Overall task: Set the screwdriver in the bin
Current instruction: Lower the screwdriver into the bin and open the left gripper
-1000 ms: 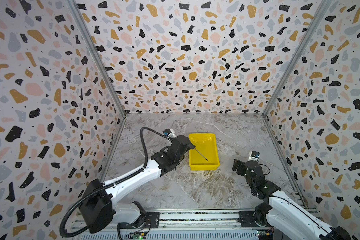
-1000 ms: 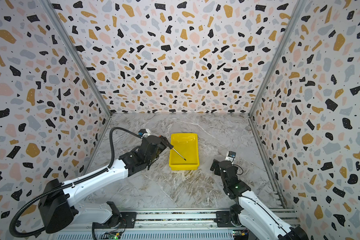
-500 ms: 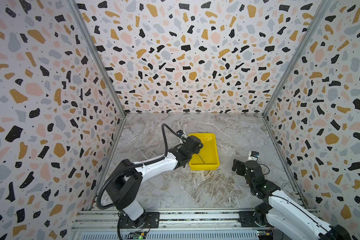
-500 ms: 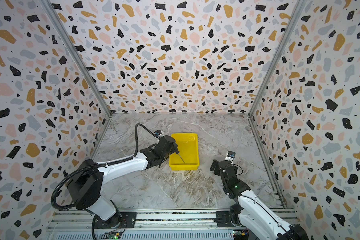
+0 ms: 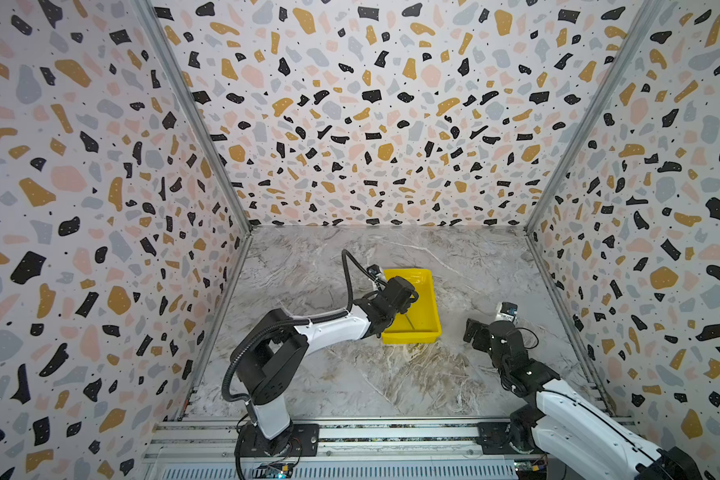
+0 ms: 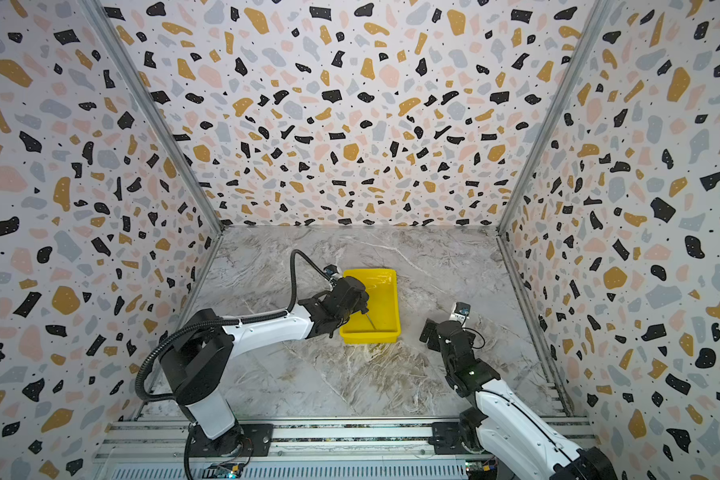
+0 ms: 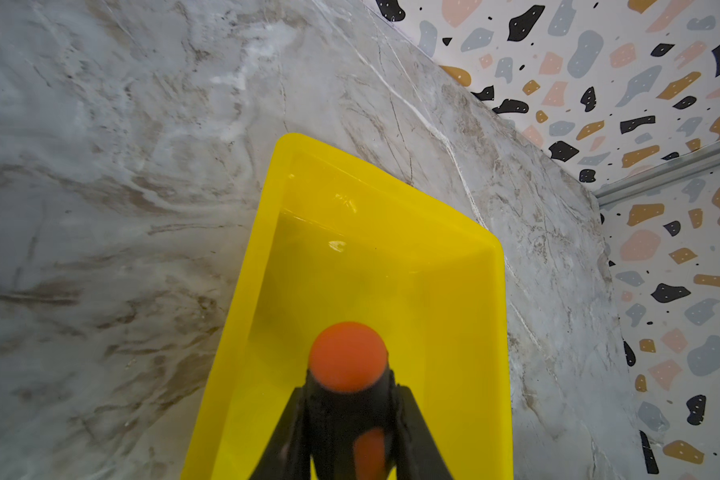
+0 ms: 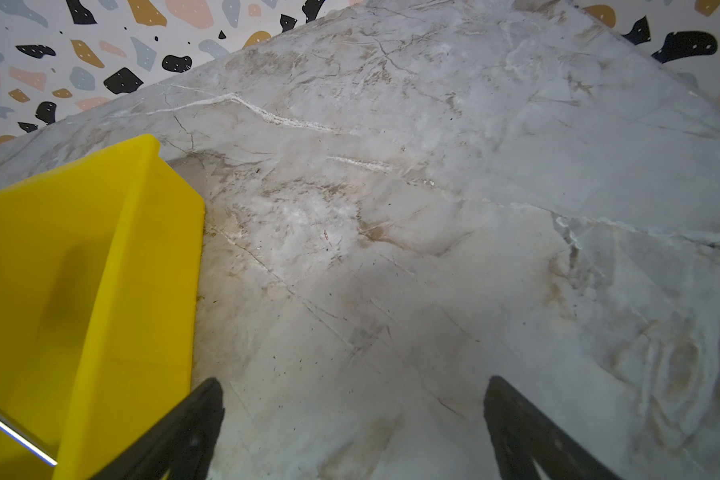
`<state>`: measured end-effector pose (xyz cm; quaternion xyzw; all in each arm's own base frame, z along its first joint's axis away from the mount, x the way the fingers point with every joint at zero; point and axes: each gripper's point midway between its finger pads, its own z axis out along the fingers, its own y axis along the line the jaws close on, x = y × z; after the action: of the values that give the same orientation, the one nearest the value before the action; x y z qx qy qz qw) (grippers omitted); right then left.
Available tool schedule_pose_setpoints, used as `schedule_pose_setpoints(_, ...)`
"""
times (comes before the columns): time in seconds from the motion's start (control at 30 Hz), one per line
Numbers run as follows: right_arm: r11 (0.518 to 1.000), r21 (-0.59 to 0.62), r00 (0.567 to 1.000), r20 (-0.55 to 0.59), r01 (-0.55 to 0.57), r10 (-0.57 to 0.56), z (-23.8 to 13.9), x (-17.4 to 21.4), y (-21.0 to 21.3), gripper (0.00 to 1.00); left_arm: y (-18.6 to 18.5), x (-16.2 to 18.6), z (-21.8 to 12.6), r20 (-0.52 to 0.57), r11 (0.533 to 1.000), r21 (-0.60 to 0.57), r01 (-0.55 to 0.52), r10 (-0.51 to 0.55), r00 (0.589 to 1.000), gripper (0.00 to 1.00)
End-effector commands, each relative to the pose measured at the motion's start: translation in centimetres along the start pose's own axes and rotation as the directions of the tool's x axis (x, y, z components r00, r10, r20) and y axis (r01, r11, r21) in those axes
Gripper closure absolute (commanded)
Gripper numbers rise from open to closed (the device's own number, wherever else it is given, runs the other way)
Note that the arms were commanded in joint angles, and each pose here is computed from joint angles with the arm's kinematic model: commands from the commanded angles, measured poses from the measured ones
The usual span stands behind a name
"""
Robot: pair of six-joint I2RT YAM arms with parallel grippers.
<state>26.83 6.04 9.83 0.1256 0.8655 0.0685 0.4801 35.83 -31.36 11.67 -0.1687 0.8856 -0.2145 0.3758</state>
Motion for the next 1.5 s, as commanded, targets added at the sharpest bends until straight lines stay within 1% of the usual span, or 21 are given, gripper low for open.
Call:
schedule_pose_setpoints(0.0,1.000,-0.006,1.000,0.009,0.003,-0.003,-0.1,-0.4,0.3,0.01,-1.1,-0.1,0.0,0.007,1.000,0.021,-0.005,0.004,1.000,1.00)
schedule_pose_setpoints(0.2,1.000,-0.009,1.000,0.013,0.001,-0.001,-0.2,-0.4,0.3,0.01,-1.3,-0.7,-0.4,0.011,1.000,0.001,-0.028,0.028,1.000,1.00)
schedule_pose_setpoints(0.4,1.000,-0.010,1.000,0.016,0.000,0.000,-0.3,-0.5,0.3,0.01,-1.3,-0.5,-0.3,-0.008,0.999,-0.017,-0.029,0.029,1.000,0.97)
schedule_pose_setpoints(0.47,1.000,-0.013,1.000,0.017,-0.001,0.002,-0.3,-0.5,0.3,0.01,-1.6,-0.3,-0.1,-0.021,0.999,-0.012,-0.037,0.036,0.999,0.89)
schedule_pose_setpoints(0.6,1.000,-0.016,1.000,0.020,-0.002,0.002,-0.4,-0.5,0.3,0.01,-1.7,-0.6,-0.3,-0.018,0.998,-0.021,-0.053,0.053,0.998,0.84)
schedule_pose_setpoints(0.7,1.000,-0.016,1.000,0.017,0.001,-0.001,-0.3,-0.5,0.4,0.01,-1.5,-0.9,-0.6,-0.007,0.998,-0.029,-0.055,0.055,0.998,0.75)
schedule_pose_setpoints(0.73,1.000,-0.016,1.000,0.016,0.002,-0.001,-0.3,-0.5,0.4,0.01,-1.4,-1.1,-0.7,0.001,0.998,-0.038,-0.056,0.056,0.998,0.67)
schedule_pose_setpoints(0.83,1.000,-0.016,1.000,0.015,0.003,-0.002,-0.3,-0.5,0.4,0.01,-1.4,-1.4,-1.0,0.007,0.997,-0.042,-0.062,0.063,0.998,0.64)
schedule_pose_setpoints(0.87,1.000,-0.015,1.000,0.013,0.004,-0.004,-0.3,-0.4,0.4,0.01,-1.4,-1.6,-1.2,0.012,0.997,-0.046,-0.063,0.064,0.998,0.54)
schedule_pose_setpoints(1.17,1.000,-0.017,1.000,0.013,0.004,-0.004,-0.3,-0.4,0.4,0.01,-2.3,-3.2,-2.8,0.053,0.998,-0.009,-0.059,0.060,0.997,0.53)
schedule_pose_setpoints(1.3,1.000,-0.013,1.000,0.012,0.005,-0.005,-0.2,-0.4,0.4,0.01,-2.9,-4.7,-4.7,0.081,0.997,0.016,-0.070,0.068,0.994,0.53)
schedule_pose_setpoints(1.4,1.000,-0.008,1.000,0.007,0.006,-0.006,-0.2,-0.3,0.3,0.01,-2.5,-7.2,-7.8,0.167,0.997,0.024,-0.075,0.070,0.983,0.51)
schedule_pose_setpoints(1.47,1.000,-0.009,1.000,0.011,0.003,-0.003,-0.3,-0.4,0.3,0.01,-1.7,-9.2,-10.4,0.244,0.995,0.021,-0.095,0.087,0.966,0.49)
